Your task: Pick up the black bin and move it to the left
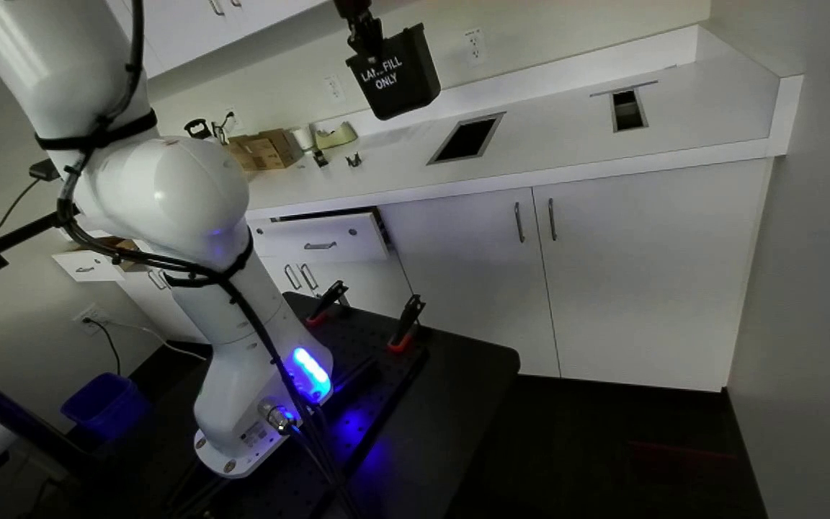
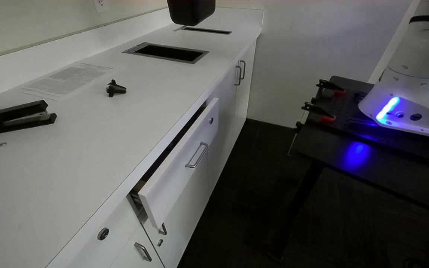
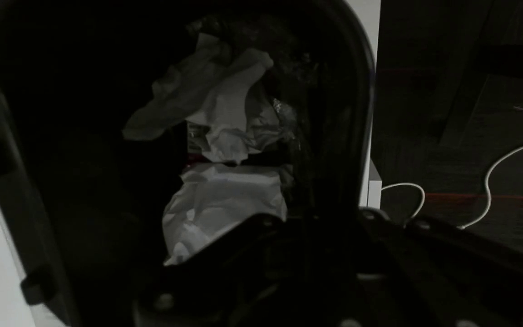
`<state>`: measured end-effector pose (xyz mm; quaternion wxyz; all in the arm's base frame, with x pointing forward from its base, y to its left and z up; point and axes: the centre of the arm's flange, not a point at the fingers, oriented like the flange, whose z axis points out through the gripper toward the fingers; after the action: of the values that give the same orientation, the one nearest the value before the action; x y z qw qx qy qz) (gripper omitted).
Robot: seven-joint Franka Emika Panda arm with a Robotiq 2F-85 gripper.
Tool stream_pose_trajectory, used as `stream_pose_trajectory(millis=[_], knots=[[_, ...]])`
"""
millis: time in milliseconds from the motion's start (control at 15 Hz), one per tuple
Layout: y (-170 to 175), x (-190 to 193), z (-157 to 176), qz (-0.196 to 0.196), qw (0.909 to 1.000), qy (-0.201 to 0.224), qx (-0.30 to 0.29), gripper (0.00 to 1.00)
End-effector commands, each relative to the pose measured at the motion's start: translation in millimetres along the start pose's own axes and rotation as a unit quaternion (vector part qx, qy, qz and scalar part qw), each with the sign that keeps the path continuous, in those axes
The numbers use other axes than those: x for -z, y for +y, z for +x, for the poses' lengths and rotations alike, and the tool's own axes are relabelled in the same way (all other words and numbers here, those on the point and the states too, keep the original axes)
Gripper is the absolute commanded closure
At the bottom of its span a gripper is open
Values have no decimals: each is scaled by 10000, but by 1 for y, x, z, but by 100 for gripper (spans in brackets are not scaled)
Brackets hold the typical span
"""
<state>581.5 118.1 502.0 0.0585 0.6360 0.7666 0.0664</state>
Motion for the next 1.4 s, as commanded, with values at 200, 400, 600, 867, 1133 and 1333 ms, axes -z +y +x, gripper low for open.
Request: stream_pose_trajectory(millis=[200,400,600,867,1133,1333], knots=[[15,-7,30,-248,9993,101,254,99],[32,-11,62,-714,9962,207,462,99],[53,-24,93,-916,9928,425,642,99],[74,-56,119,-678,9931,667,680,99],[89,-93,130,-493,9936,759,683,99],[96,-119,132,-403,9941,760,654,99]])
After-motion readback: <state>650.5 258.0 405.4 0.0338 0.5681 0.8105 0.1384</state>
